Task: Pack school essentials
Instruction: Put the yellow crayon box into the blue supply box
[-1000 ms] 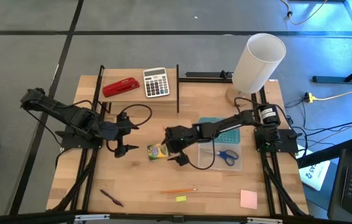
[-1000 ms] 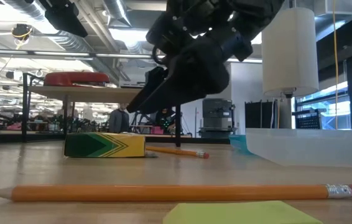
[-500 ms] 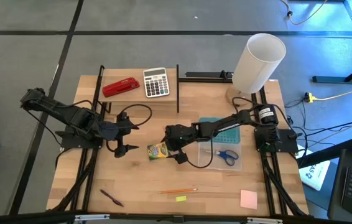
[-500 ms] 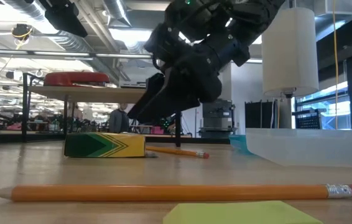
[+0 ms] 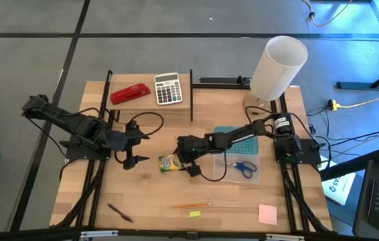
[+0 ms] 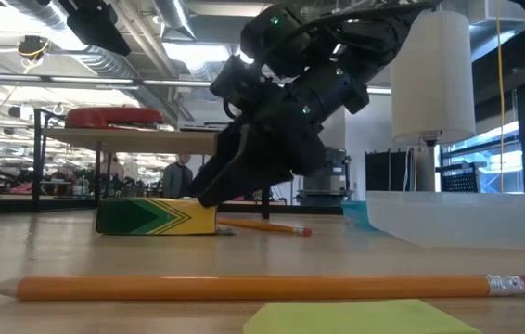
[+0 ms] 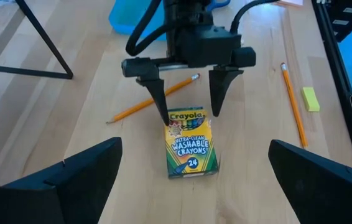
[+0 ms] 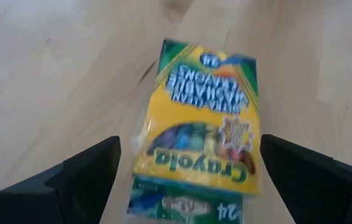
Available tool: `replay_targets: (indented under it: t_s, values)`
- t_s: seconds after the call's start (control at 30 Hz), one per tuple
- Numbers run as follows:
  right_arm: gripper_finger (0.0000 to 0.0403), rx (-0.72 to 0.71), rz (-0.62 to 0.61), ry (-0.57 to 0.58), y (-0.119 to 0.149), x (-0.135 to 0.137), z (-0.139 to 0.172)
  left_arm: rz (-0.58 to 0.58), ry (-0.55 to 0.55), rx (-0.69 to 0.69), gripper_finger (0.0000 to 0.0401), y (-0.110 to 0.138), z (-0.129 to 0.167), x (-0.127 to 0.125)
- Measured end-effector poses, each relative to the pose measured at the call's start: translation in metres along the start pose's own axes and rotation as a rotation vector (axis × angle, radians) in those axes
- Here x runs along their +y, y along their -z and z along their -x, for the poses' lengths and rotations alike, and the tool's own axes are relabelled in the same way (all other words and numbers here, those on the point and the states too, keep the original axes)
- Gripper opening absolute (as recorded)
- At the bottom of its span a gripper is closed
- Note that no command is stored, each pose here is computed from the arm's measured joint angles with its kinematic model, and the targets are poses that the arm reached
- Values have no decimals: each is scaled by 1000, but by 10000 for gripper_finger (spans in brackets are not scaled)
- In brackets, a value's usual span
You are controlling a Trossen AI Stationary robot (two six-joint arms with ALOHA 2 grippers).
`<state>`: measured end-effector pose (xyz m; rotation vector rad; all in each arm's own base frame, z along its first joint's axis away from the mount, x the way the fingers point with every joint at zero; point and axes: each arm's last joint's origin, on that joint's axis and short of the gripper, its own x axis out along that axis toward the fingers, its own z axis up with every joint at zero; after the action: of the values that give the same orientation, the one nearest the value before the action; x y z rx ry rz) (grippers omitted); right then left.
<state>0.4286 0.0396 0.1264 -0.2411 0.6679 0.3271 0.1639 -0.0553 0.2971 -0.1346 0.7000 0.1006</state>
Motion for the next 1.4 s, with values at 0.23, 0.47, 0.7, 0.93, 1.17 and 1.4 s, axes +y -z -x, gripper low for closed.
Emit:
replay_targets:
  t_s: [0.23, 0.47, 0.7, 0.93, 1.17, 1.4]
  values:
    - [388, -9, 11, 5, 1, -1, -1, 1, 1, -2, 399, 0, 0, 0]
    - [388, -4, 4, 22, 2, -7, -1, 1, 1, -2, 399, 0, 0, 0]
    - [388, 5, -2, 23, 4, -9, 0, 1, 1, -2, 399, 0, 0, 0]
    - [388, 5, 16, 24, 4, -9, 0, 1, 1, -2, 399, 0, 0, 0]
    - [388, 6, 45, 28, 5, -11, 0, 1, 1, -2, 399, 0, 0, 0]
    - [388, 12, 37, 37, 7, -17, 1, 1, 1, -2, 399, 0, 0, 0]
